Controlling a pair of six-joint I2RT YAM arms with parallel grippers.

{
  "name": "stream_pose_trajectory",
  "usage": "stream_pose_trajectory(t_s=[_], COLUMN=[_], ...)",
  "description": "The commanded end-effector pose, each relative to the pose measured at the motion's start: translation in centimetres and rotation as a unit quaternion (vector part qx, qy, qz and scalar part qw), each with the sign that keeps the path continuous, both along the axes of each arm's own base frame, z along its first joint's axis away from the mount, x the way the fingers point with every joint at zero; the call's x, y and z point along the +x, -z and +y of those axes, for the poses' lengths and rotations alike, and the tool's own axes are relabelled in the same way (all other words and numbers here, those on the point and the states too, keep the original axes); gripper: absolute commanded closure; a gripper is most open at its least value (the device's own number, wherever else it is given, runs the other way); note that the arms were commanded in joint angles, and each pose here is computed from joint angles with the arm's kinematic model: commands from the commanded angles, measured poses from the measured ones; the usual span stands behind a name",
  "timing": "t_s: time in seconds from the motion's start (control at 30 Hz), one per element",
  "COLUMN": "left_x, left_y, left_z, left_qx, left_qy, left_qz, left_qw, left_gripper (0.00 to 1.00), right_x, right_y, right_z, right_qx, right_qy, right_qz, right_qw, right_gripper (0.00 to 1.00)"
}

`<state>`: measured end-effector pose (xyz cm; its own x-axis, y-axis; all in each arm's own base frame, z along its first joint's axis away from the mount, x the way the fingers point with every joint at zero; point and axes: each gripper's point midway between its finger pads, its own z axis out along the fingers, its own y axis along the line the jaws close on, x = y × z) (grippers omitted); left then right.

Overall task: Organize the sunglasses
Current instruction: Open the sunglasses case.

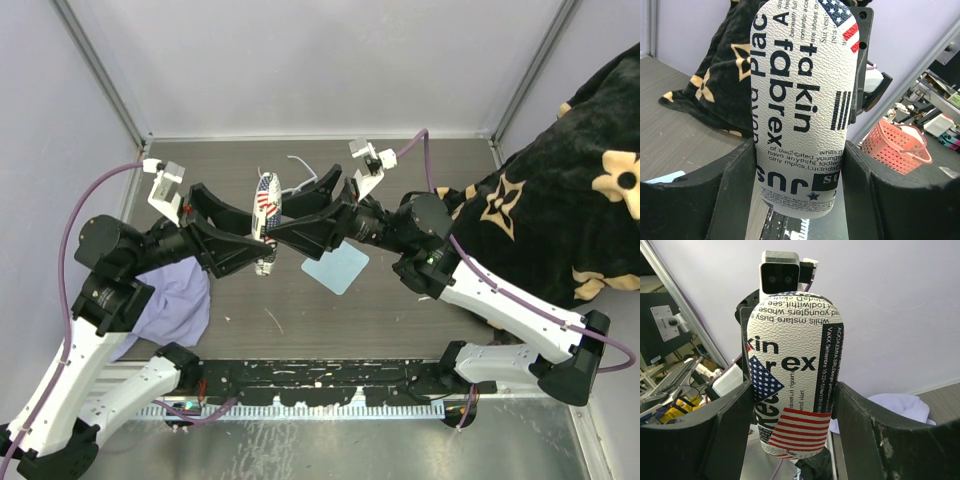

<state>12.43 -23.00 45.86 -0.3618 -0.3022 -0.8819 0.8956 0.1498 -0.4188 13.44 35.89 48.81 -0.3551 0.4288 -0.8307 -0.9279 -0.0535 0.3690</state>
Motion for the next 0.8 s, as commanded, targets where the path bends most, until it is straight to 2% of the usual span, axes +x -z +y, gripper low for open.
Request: stream_pose_trajectory(t_s=[0.0,0.07,0.23,0.57,0.67,0.77], left_x=[-0.9,-1.3,-2.7,-4.3,-4.3,-3.9], left_y=[-2.1,-2.1,-2.4,-2.9,-2.9,-2.5], left_z=[0.6,0.7,0.9,1.1,1.0,0.9], left_qx=[-0.019,-0.02,-0.024,-0.035,-0.035,-0.033], left_qy=[-0.004,0.002,0.024,0.055,0.058,0.054], left_qz=[-0.033,-0.033,-0.04,-0.047,-0.044,-0.038], left_qw=[0.999,0.999,0.999,0.997,0.997,0.997], left_gripper=[0.35,0.25,0.16,0.22,0.17,0.16], right_x=[-0.6,-1.1,-3.3,-4.4,-4.3,-4.2], right_y=[-1.3,-1.7,-2.8,-3.7,-3.7,-3.8], right_z=[-0.5,-0.7,-1.0,-1.7,-1.4,-1.3], right_qx=[0.008,0.012,0.024,0.047,0.046,0.049], right_qy=[0.006,-0.002,-0.052,-0.074,-0.076,-0.075], right_qz=[-0.033,-0.044,-0.08,-0.09,-0.088,-0.088], right_qw=[0.999,0.999,0.995,0.992,0.992,0.992], right_gripper=[0.92,0.98,1.0,1.0,1.0,1.0])
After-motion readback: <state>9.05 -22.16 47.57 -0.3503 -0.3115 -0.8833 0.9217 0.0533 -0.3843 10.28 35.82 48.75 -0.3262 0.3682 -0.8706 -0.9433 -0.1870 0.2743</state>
